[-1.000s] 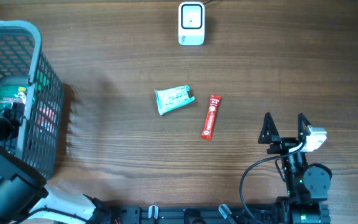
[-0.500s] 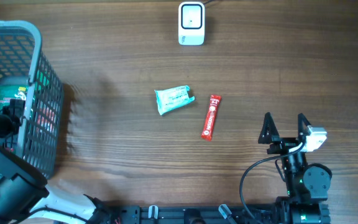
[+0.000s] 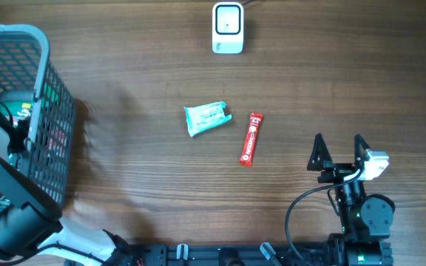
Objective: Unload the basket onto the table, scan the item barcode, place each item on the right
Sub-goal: 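Reach into the basket and grasp the orange-and-white box with the left gripper, then place the orange box on the table right of the red stick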
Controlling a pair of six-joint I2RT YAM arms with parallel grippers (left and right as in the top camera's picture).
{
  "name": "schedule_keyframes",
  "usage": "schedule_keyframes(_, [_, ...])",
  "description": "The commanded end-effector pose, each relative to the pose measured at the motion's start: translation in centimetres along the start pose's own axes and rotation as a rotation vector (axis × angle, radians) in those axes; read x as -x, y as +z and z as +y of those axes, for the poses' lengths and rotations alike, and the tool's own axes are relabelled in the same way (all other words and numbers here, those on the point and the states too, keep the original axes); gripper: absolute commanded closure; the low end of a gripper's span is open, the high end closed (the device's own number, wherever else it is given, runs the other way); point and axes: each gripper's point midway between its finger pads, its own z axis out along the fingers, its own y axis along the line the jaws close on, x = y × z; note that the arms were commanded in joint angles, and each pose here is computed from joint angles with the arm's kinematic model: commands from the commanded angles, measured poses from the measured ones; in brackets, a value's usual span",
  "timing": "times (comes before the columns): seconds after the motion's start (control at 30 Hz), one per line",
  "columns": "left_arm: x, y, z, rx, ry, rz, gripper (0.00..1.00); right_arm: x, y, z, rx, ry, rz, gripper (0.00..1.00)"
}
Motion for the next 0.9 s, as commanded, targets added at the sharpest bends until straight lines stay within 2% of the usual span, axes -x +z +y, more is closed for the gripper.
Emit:
schedule_keyframes(0.0, [-0.3, 0.8, 1.3, 0.056, -0.005, 0.004, 0.20, 0.2, 0.0, 0.0, -0.002, -0.009, -0.010, 0.00])
schedule_keyframes(0.03, [-0.2, 0.8, 1.4, 0.060, -0.001, 0.001, 0.27, 0.2, 0.0, 0.0, -0.002, -0.010, -0.010, 0.00])
schedule_keyframes(0.1, [0.0, 0.7, 1.4, 0.068, 0.003, -0.010, 0.32, 0.2, 0.0, 0.0, -0.002, -0.009, -0.010, 0.00])
schedule_keyframes(0.27, [1.4, -2.6, -0.3, 0.054, 0.014, -0.026, 0.34, 0.2, 0.0, 0.0, -0.002, -0.010, -0.010, 0.00])
schedule_keyframes(0.37, [3.0, -8.4, -2.8, 0.022, 0.016, -0.065, 0.34, 0.2, 0.0, 0.0, -0.002, -0.010, -0.010, 0.00])
schedule_keyframes(0.53, [3.8, -21.7, -6.4, -0.099, 0.039, -0.207, 0.34, 0.2, 0.0, 0.0, -0.002, -0.009, -0.010, 0.00])
schedule_keyframes(0.63, [1.2, -30.2, -6.8, -0.196, 0.073, -0.312, 0.34, 0.2, 0.0, 0.0, -0.002, -0.010, -0.010, 0.00])
schedule_keyframes(0.67, [-0.2, -32.5, -7.2, -0.247, 0.128, -0.346, 0.34, 0.2, 0.0, 0.0, -0.002, -0.010, -0.010, 0.01])
schedule_keyframes(0.77, [-5.5, -36.1, -8.6, -0.367, 0.262, -0.373, 0.34, 0.2, 0.0, 0.0, -0.002, -0.010, -0.010, 0.00])
schedule_keyframes(0.87, [-13.1, -37.2, -11.3, -0.463, 0.474, -0.313, 0.34, 0.2, 0.0, 0.0, -0.002, -0.010, -0.010, 0.00])
